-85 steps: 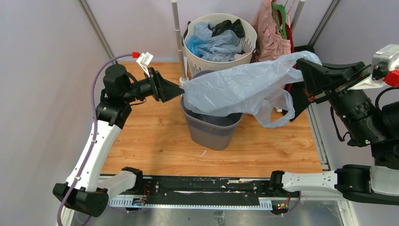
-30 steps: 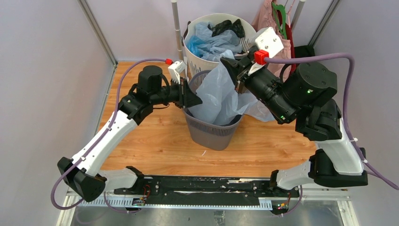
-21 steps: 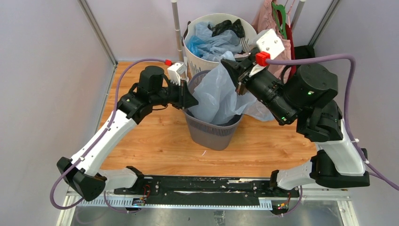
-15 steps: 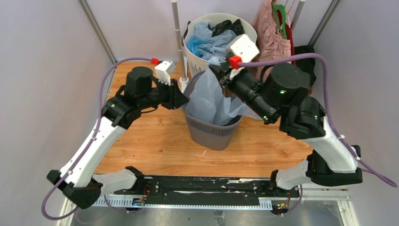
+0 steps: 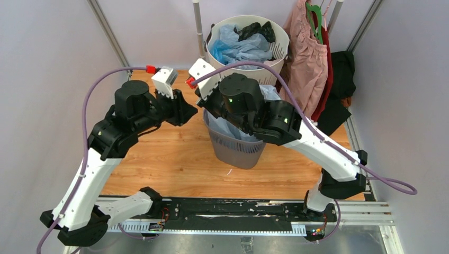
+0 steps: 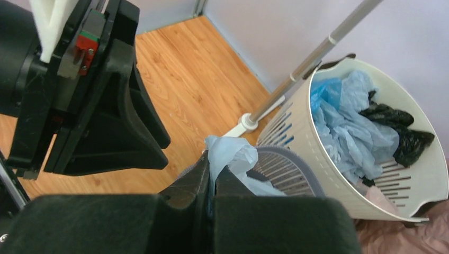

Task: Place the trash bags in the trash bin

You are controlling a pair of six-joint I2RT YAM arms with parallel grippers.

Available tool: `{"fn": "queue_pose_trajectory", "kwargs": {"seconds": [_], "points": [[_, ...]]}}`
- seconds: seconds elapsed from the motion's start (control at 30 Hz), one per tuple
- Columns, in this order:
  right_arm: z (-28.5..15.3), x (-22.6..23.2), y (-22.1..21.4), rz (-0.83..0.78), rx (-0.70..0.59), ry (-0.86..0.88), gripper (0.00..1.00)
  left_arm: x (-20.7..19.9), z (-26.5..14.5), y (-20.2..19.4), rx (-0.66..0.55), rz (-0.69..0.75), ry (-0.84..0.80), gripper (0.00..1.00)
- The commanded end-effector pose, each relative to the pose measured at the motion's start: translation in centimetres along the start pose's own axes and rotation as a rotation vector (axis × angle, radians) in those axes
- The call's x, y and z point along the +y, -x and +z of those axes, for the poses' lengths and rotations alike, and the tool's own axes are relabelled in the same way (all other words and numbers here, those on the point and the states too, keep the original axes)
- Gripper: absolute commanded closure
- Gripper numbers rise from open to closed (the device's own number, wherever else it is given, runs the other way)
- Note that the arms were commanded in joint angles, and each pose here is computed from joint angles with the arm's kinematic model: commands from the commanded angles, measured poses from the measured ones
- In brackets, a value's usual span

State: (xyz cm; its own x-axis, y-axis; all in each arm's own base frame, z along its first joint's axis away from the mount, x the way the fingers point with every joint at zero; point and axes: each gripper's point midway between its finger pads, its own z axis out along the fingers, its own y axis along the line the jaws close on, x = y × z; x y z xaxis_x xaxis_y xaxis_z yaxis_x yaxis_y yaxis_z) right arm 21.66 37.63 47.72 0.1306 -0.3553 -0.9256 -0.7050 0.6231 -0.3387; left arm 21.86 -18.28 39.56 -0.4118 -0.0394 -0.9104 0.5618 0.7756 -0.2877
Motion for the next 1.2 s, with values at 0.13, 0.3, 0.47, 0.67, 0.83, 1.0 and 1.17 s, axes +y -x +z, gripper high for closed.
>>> {"fn": "queue_pose_trajectory", "kwargs": {"seconds": [0.13, 0.3, 0.47, 0.67, 0.83, 1.0, 1.17], "points": [[-0.9, -3.1, -0.8, 0.085, 0.031, -0.064, 1.00, -3.6, 1.0, 0.7, -0.022, -0.082, -0.193, 0.71], [-0.6, -2.8, -1.0, 0.109, 0.034, -0.059, 1.00, -5.9, 0.4, 2.1, -0.080, -0.145, -0.312, 0.70], [-0.4, -3.4, -1.4, 0.181, 0.050, -0.122, 1.00, -7.5, -1.0, 3.8, -0.169, -0.225, -0.403, 0.65], [0.1, -4.2, -1.8, 0.300, 0.049, -0.222, 1.00, -8.3, -0.9, 4.7, -0.234, -0.325, -0.461, 0.59], [0.9, -4.1, -1.7, 0.385, 0.028, -0.254, 1.00, -8.4, 0.3, 4.2, -0.240, -0.359, -0.444, 0.57], [1.6, -3.4, -1.8, 0.445, 0.013, -0.245, 1.00, -8.5, 2.2, 3.7, -0.238, -0.360, -0.391, 0.54], [1.8, -3.0, -2.0, 0.462, 0.012, -0.233, 1.00, -7.6, 3.2, 4.0, -0.292, -0.359, -0.304, 0.55]]}}
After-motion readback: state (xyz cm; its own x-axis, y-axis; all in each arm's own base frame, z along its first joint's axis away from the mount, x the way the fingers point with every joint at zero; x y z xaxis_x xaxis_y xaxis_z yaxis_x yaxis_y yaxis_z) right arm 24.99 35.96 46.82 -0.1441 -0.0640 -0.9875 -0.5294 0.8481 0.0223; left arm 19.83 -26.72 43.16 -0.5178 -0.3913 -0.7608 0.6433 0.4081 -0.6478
